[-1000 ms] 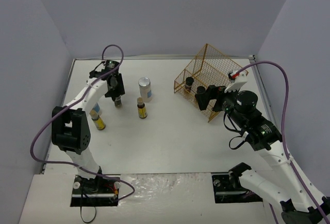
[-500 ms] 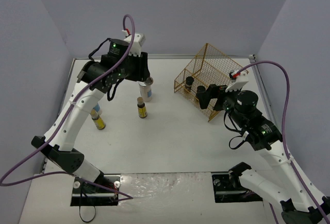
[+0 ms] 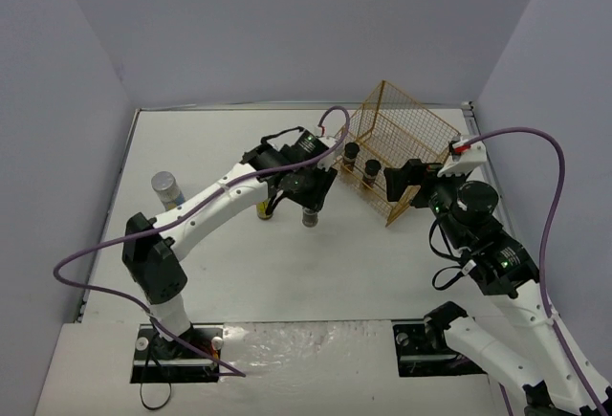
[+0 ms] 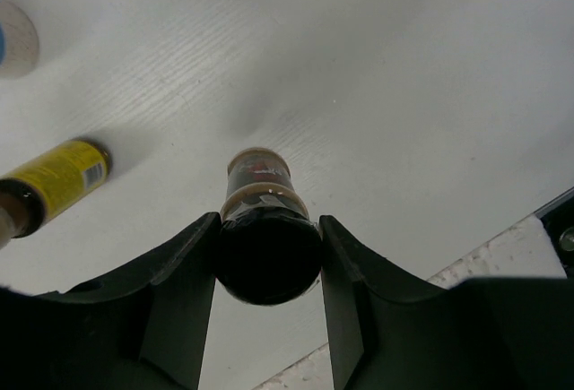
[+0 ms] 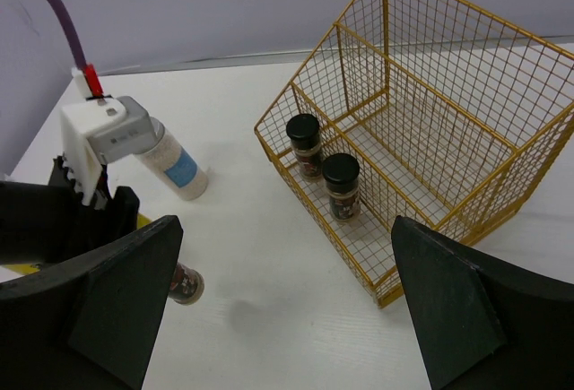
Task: Organize the condiment bottles
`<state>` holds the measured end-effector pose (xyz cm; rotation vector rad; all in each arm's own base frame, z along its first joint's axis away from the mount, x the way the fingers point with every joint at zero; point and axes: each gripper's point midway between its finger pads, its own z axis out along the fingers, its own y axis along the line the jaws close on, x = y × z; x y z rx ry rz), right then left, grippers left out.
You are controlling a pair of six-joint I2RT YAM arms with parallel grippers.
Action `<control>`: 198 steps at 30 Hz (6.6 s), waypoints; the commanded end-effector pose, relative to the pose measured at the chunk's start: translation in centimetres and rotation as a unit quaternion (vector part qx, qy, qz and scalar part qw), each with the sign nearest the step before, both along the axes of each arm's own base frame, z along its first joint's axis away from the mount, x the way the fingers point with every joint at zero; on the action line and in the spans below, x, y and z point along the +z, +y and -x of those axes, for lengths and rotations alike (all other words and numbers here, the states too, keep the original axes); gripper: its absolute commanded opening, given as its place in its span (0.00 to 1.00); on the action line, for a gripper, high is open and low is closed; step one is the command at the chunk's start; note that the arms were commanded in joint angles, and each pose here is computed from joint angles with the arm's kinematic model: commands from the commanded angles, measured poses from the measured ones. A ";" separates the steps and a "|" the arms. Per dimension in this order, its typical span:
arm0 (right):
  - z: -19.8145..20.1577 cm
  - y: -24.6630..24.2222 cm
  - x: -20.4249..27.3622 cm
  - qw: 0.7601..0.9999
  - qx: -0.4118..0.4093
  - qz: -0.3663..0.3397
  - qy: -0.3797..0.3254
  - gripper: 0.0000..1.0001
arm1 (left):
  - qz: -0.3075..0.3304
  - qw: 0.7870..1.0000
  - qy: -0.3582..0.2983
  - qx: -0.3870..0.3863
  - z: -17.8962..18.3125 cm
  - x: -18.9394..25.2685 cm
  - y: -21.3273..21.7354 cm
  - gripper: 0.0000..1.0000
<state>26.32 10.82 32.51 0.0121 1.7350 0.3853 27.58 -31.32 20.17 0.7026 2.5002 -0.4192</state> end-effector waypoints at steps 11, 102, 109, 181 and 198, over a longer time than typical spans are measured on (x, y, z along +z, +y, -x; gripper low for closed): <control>-1.7 0.6 -3.2 1.000 -0.003 0.022 0.022 1.00 | 0.013 0.998 -0.048 0.034 -3.1 -4.8 -2.1 0.18; -4.6 17.4 -15.5 0.962 0.191 0.171 0.095 0.00 | 0.108 0.905 -0.307 0.274 7.9 5.1 25.9 0.97; -5.5 9.4 -6.3 0.992 0.008 0.119 0.052 0.00 | 0.107 0.904 -0.306 0.279 7.8 5.1 26.1 0.97; -6.9 13.5 -4.5 0.960 0.244 0.121 0.060 0.99 | 0.116 0.895 -0.308 0.299 7.1 5.7 26.5 0.97; -8.3 28.1 -10.8 0.885 0.430 0.174 0.026 0.93 | 0.104 0.894 -0.314 0.303 7.0 5.5 27.0 0.97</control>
